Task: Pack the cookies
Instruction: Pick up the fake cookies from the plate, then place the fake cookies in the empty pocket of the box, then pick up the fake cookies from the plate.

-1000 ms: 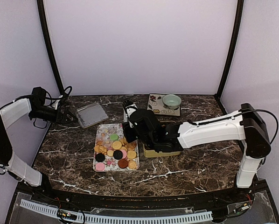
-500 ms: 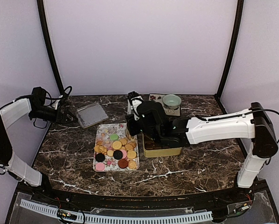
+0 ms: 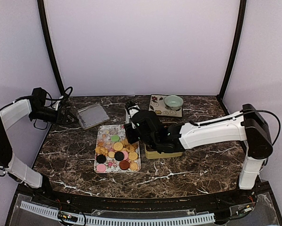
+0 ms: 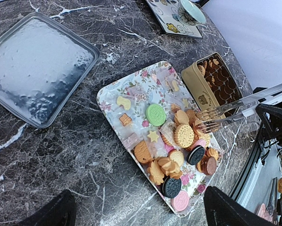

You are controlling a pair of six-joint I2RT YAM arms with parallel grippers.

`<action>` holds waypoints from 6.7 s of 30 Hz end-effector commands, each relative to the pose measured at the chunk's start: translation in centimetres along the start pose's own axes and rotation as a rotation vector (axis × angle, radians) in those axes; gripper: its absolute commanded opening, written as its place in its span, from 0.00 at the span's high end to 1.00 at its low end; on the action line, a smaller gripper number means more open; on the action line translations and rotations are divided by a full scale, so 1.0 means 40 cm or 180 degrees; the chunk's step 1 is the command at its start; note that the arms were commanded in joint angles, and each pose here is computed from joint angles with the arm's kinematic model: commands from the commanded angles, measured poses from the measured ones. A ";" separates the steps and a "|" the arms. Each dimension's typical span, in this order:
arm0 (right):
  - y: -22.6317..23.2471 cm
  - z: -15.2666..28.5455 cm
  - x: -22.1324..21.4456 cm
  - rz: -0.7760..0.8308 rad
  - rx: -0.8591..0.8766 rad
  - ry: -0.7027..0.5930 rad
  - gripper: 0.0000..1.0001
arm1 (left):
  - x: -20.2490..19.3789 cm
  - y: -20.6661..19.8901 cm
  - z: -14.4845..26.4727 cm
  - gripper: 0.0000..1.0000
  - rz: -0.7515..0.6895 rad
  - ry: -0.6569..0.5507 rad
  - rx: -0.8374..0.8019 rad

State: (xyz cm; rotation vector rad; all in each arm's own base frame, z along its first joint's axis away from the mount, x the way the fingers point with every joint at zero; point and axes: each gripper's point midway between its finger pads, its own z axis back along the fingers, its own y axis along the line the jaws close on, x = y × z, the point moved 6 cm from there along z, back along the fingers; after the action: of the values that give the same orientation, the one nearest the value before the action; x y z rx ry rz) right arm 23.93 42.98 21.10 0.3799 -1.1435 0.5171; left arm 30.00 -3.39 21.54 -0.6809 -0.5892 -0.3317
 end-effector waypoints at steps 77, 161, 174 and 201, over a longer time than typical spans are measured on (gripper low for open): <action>-0.399 0.108 0.061 0.0055 -0.0893 -0.0169 0.93 | 0.008 -0.018 0.020 0.04 0.0004 -0.0057 -0.0029; 0.163 -0.091 0.017 0.0373 0.0527 0.0024 0.58 | 0.003 -0.021 0.022 0.04 0.0005 -0.0041 -0.0019; 0.188 -0.067 0.010 0.0438 0.0528 -0.0024 0.58 | 0.000 -0.020 0.020 0.04 0.0008 -0.0036 -0.0022; 0.195 -0.009 0.043 0.0616 0.0240 -0.0218 0.57 | -0.003 -0.026 0.022 0.04 -0.0005 -0.0047 -0.0036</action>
State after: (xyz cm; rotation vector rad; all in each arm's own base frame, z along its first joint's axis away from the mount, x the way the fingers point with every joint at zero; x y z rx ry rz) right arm 20.81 50.29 20.72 0.3518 -1.1937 0.7330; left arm 29.69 -3.43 21.75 -0.6833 -0.5822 -0.3199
